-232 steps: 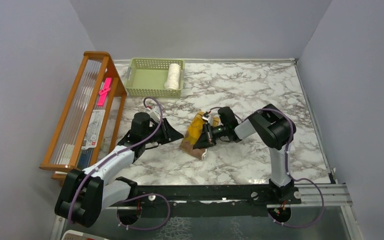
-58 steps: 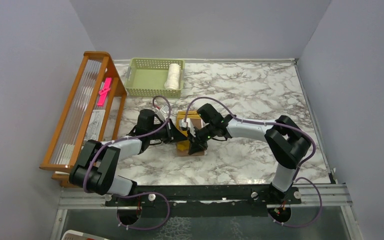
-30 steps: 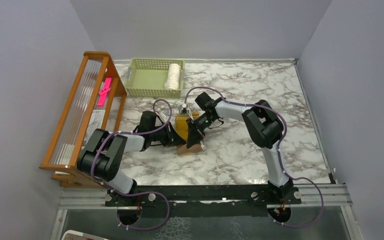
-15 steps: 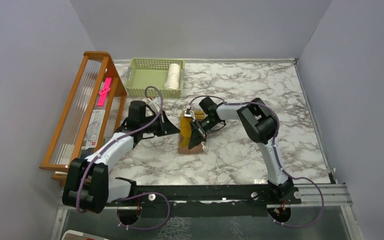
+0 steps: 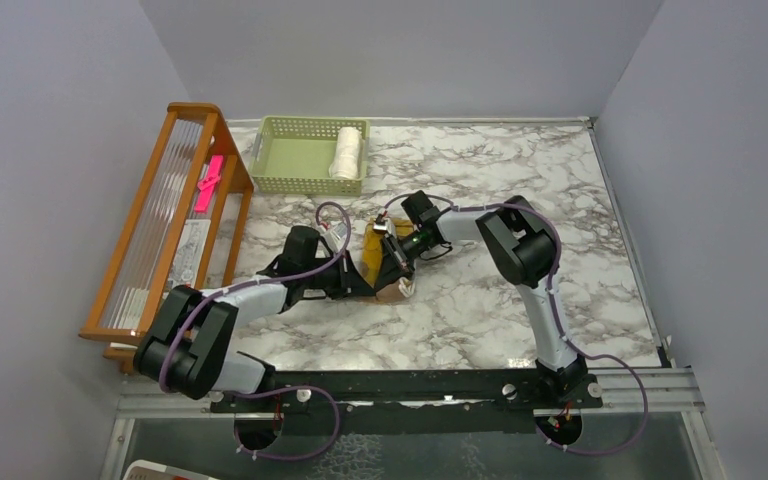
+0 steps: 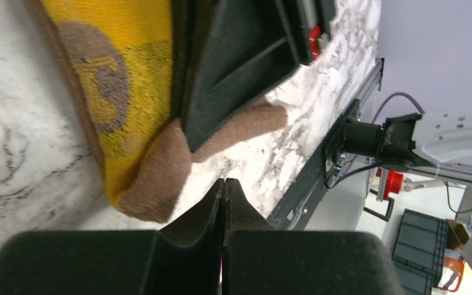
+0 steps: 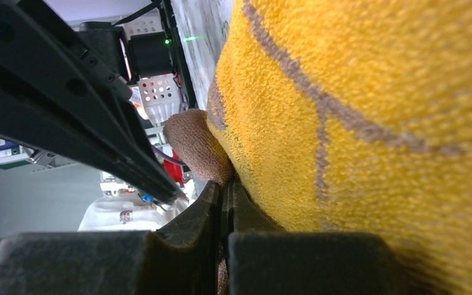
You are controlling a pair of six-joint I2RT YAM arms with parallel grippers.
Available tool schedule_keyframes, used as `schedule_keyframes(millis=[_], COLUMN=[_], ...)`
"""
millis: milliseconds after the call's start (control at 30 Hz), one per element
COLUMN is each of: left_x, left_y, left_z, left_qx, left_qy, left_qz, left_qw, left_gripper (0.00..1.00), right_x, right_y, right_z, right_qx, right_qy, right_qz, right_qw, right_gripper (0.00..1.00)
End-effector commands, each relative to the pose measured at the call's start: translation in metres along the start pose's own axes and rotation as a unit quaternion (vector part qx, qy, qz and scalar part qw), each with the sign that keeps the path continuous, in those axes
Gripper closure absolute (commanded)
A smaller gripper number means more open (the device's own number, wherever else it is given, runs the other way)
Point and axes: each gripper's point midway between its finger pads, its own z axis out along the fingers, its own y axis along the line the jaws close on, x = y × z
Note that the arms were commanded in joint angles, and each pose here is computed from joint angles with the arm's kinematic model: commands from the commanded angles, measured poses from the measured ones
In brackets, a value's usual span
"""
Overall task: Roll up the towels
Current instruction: Roll the towel at the center of the board.
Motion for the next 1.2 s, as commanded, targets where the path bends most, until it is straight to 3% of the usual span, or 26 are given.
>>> schedule_keyframes(millis=[0,200,300,433,533,600,700,833,867,967,1167], left_x=[-0.019,-0.023,-0.018,-0.009,-0.002,0.004,0.009,0.011,0.011,0.012,0.009], left_y=[0.014,0.047,0.066,0.08,0.089,0.094,0.097,0.097,0.097,0.097,0.095], left_z=[0.009,0.02,0.025,0.029,0.029,0.029,0.029,0.029,0.029,0.029,0.029], left_qx=[-0.027,-0.081,-0.107,-0.121,-0.131,-0.136,-0.137,-0.138,-0.138,-0.137,-0.134], left_qy=[-0.036,-0.042,-0.034,-0.02,-0.01,-0.002,0.005,0.006,0.007,0.008,0.007], left_qz=[0.019,0.014,0.009,0.006,0.004,0.0,-0.003,-0.003,-0.004,-0.004,-0.001], left_qw=[0.999,0.996,0.994,0.992,0.991,0.991,0.99,0.99,0.99,0.991,0.991], left_gripper=[1.0,1.0,1.0,1.0,1.0,1.0,1.0,1.0,1.0,1.0,1.0], right_x=[0.001,0.0,-0.013,-0.034,-0.046,-0.05,-0.045,-0.012,-0.001,0.008,0.01], right_y=[-0.047,-0.043,-0.03,-0.003,0.019,0.035,0.058,0.084,0.081,0.076,0.061], right_z=[0.0,-0.004,-0.016,-0.042,-0.063,-0.077,-0.093,-0.09,-0.088,-0.086,-0.076], right_qx=[0.075,0.088,0.12,0.179,0.216,0.237,0.263,0.242,0.24,0.242,0.238], right_qy=[-0.026,-0.035,-0.063,-0.12,-0.163,-0.198,-0.245,-0.246,-0.241,-0.225,-0.197], right_qz=[0.001,-0.026,-0.086,-0.185,-0.257,-0.309,-0.413,-0.583,-0.605,-0.641,-0.659], right_qw=[0.997,0.995,0.987,0.959,0.928,0.899,0.837,0.735,0.72,0.693,0.686], right_gripper=[0.99,0.99,0.83,0.71,0.69,0.63,0.3,0.19,0.19,0.19,0.23])
